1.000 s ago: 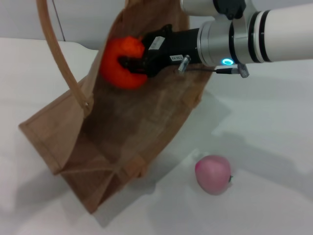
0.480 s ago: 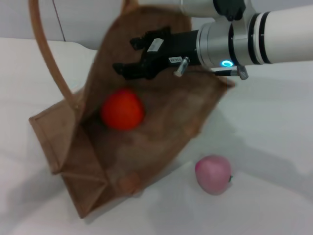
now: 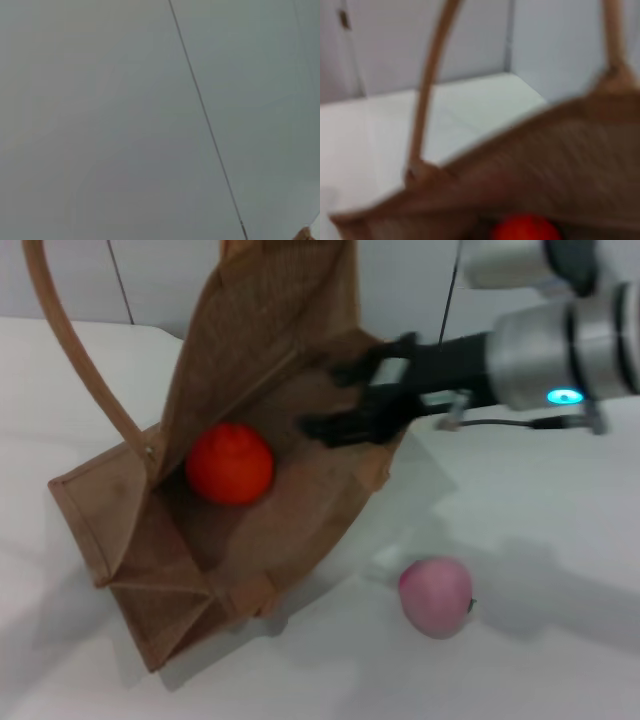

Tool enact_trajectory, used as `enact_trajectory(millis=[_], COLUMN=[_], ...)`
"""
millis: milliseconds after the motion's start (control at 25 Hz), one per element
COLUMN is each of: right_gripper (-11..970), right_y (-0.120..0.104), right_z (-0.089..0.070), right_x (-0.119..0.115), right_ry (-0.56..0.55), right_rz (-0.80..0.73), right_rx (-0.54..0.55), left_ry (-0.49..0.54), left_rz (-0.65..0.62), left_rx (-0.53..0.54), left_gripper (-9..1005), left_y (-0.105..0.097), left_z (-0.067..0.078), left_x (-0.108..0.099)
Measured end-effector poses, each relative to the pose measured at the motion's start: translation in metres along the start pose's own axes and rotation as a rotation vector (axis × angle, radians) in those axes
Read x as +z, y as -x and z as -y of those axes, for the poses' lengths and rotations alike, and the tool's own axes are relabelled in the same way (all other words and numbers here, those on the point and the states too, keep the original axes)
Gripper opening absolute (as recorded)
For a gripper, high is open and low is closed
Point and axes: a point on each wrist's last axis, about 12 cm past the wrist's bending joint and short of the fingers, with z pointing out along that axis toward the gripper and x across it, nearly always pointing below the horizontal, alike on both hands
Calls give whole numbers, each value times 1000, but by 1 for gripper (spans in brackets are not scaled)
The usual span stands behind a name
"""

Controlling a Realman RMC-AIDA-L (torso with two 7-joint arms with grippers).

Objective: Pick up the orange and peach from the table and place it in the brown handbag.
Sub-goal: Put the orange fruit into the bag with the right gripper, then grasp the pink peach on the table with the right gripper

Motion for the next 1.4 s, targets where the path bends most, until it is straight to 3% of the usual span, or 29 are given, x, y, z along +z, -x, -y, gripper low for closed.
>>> enact_trajectory(millis=[200,480,720,960,1400], right_gripper=[734,733,732,734,734], right_y=[-14,-33,-48,-55,-70], right_z=[-4,-15,-18,-17,-3], right_x=[-36,-48,-40,-24,7], right_ry=[-81,-17,-18,1,-13], right_rz=[-113,-261,-417,-473,-595], right_rx=[33,111,131,142,156], left_ry=[33,75,92,92,82], left_rz=[-7,-22,-61,-70,-72], left_rx=[-18,-29,-28,-27,-41], left_gripper=[113,114,114,113,113], left_y=[-7,-13,-19,-19,-22], left_z=[-4,-7,-9,-9,-9], left_x=[-4,-9,-9,-8,-5])
